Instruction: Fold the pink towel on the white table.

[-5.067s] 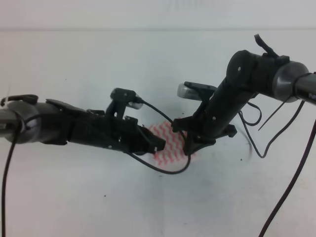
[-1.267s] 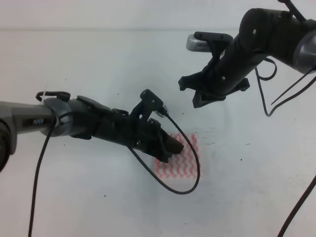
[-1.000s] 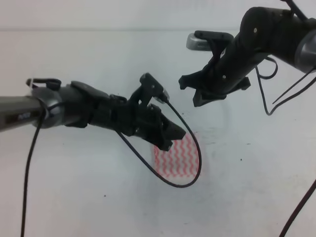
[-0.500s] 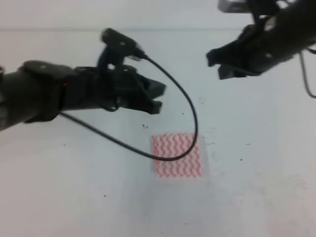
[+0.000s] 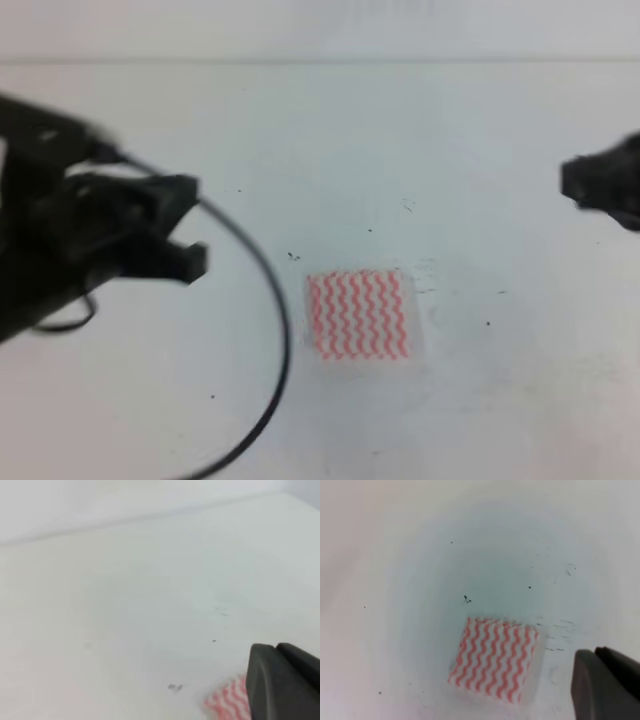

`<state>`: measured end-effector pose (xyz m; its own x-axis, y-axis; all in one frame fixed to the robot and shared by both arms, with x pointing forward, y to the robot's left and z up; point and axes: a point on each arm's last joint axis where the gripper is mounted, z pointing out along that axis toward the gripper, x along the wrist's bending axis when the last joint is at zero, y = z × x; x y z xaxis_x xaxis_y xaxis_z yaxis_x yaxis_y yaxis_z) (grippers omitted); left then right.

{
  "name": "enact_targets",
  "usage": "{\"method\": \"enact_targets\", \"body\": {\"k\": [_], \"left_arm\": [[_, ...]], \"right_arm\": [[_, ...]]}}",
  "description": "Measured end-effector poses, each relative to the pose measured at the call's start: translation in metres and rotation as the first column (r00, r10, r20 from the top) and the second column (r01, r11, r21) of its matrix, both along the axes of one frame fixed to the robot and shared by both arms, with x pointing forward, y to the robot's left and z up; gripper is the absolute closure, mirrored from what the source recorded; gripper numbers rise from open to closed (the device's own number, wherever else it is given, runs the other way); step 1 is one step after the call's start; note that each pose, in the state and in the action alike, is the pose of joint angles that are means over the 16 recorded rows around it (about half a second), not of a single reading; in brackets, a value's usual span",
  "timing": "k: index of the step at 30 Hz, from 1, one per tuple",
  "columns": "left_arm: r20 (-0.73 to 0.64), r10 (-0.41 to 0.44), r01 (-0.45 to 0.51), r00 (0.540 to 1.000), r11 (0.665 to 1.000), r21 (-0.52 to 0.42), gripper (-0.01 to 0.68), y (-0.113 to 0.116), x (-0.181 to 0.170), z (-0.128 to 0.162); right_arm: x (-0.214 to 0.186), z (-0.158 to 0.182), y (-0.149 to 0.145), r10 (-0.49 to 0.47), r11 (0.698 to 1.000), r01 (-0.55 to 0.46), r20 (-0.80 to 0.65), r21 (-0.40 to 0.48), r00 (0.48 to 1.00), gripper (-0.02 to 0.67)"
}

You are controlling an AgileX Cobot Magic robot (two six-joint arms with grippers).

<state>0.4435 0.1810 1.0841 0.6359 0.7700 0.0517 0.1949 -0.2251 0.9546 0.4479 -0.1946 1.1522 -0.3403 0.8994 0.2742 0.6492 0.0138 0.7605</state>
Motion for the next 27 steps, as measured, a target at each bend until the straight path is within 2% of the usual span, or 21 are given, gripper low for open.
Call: {"method": "enact_targets", "body": {"k": [7,15,21,27], "left_arm": [[0.075,0.09,-0.086,0.993,0.995,-0.057,0.676,0.034,-0.055,-0.006],[0.161,0.151,-0.13,0.975,0.983,-0.132,0.676,0.065,-0.11,-0.033],[0.205,0.226,-0.193,0.952,0.967,-0.167,0.678,0.083,-0.134,-0.066],[0.209,0.324,-0.29,0.923,0.94,-0.179,0.678,0.097,-0.141,-0.094]], "right_arm": [[-0.058,-0.02,-0.027,-0.03,0.998,0.024,0.114,0.053,0.993,0.667],[-0.106,-0.061,-0.051,-0.071,0.992,0.042,0.251,0.119,0.965,0.667],[-0.125,-0.086,-0.061,-0.104,0.984,0.049,0.332,0.171,0.938,0.667],[-0.13,-0.106,-0.065,-0.127,0.979,0.057,0.364,0.196,0.922,0.667]]}}
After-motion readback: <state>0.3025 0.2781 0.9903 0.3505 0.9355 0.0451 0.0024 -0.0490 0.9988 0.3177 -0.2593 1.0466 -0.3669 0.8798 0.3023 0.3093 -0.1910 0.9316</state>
